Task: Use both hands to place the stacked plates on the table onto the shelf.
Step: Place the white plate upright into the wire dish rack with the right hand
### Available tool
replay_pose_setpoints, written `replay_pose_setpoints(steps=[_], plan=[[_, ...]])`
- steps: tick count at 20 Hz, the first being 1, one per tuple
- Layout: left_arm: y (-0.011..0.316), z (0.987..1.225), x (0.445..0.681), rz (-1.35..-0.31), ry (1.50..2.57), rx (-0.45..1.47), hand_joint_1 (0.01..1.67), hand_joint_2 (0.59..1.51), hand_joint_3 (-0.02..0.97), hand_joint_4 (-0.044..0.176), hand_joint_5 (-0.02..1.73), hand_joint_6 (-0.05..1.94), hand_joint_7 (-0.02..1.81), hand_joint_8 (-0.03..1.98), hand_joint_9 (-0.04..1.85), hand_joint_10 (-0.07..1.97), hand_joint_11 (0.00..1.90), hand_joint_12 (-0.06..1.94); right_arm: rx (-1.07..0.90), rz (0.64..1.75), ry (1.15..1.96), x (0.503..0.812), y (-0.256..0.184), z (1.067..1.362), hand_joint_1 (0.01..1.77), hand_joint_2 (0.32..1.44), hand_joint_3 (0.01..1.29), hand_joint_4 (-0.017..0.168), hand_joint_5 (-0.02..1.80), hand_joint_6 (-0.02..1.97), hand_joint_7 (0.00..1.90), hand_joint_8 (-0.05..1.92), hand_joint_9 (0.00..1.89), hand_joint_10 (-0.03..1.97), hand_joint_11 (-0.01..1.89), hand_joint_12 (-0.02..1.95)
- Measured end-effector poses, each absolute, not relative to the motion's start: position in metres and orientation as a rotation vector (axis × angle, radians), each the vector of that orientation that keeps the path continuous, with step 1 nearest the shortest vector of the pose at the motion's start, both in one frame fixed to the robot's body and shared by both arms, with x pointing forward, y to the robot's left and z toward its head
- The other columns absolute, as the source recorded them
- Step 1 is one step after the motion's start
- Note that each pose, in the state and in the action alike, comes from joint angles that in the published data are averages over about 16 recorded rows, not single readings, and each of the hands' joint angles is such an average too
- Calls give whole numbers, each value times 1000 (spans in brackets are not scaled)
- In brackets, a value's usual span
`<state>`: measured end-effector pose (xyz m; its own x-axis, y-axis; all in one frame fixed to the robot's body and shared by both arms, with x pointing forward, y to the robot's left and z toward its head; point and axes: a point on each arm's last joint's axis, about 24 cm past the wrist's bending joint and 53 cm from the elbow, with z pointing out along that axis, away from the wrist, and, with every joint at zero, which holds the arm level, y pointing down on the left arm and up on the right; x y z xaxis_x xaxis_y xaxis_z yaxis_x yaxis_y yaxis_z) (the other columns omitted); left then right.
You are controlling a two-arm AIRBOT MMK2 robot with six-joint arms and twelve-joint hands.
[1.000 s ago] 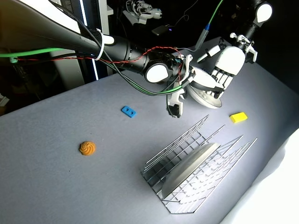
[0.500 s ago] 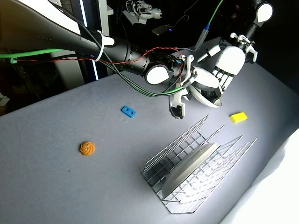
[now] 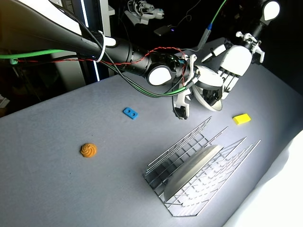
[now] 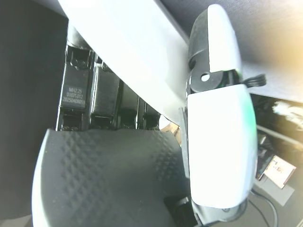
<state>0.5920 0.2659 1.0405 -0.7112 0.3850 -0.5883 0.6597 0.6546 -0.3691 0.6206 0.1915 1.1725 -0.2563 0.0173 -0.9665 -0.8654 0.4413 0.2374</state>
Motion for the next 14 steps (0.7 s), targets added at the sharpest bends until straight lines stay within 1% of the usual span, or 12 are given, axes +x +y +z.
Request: replay_pose_setpoints(steps=[4,7,9,12,14], plan=[[263,1067,602,-815,2345,780,15,1110,8,2,72,13,62,7,27,7,21,7,-746,1022,1614,620,186,1178,1129,983,16,-6,877,197,913,789,1196,31,768,1130],[265,1090,609,-828,2299,751,15,1109,8,3,64,10,56,7,23,9,21,6,-733,1030,1616,619,181,1186,1135,984,16,-5,880,304,921,879,1194,29,759,1139],[267,1104,612,-833,2271,735,15,1109,8,3,59,8,51,6,22,6,21,5,-723,1037,1618,618,177,1193,1140,986,16,-5,886,395,931,866,1189,27,759,1131],[272,1125,615,-839,2229,719,15,1108,8,4,53,8,49,6,22,6,20,5,-707,1049,1618,616,170,1207,1148,988,16,-5,904,531,958,773,1188,25,761,1114],[275,1137,616,-841,2205,711,15,1108,8,5,49,8,47,6,21,6,19,5,-693,1059,1618,615,165,1217,1154,990,16,-4,920,623,970,775,1188,24,768,1106]])
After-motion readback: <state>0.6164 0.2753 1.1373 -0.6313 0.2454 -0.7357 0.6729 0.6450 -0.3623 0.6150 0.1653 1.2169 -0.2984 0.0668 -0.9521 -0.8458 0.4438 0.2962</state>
